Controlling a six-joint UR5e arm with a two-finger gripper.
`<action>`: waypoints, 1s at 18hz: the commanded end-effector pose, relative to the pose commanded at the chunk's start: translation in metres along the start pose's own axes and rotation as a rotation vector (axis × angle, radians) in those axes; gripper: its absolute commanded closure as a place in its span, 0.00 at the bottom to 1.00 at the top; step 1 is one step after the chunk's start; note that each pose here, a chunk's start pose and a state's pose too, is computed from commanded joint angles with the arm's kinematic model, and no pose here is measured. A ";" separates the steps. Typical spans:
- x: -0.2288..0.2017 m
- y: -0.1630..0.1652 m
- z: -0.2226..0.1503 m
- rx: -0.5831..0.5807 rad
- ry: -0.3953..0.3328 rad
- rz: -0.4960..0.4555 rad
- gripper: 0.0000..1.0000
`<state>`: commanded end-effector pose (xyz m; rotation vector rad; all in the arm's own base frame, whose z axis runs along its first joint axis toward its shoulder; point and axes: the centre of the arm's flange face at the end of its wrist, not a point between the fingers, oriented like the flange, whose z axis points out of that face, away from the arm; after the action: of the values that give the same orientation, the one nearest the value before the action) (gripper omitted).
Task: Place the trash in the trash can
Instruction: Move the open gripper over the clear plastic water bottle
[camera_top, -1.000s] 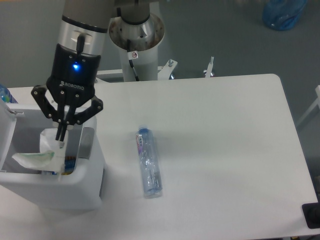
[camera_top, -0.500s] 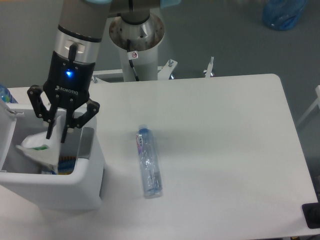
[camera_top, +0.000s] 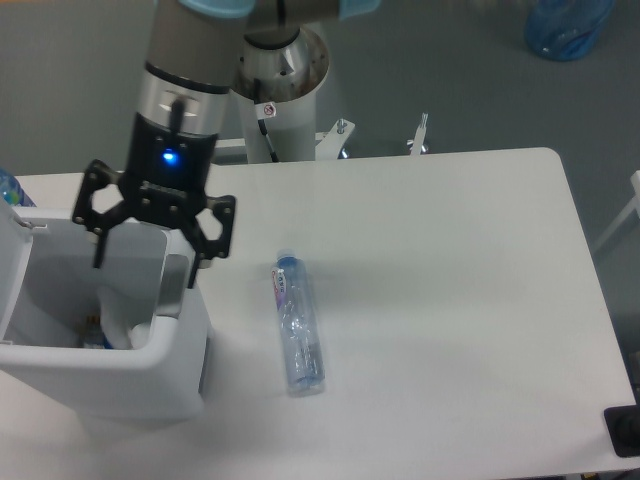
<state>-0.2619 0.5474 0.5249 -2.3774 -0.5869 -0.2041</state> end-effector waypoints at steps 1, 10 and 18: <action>-0.009 0.000 0.007 -0.008 -0.005 -0.009 0.00; -0.090 0.004 0.046 -0.078 -0.104 -0.076 0.00; -0.140 0.021 0.099 -0.179 -0.174 -0.121 0.00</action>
<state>-0.3766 0.5469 0.3965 -2.5518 -0.8267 -0.1071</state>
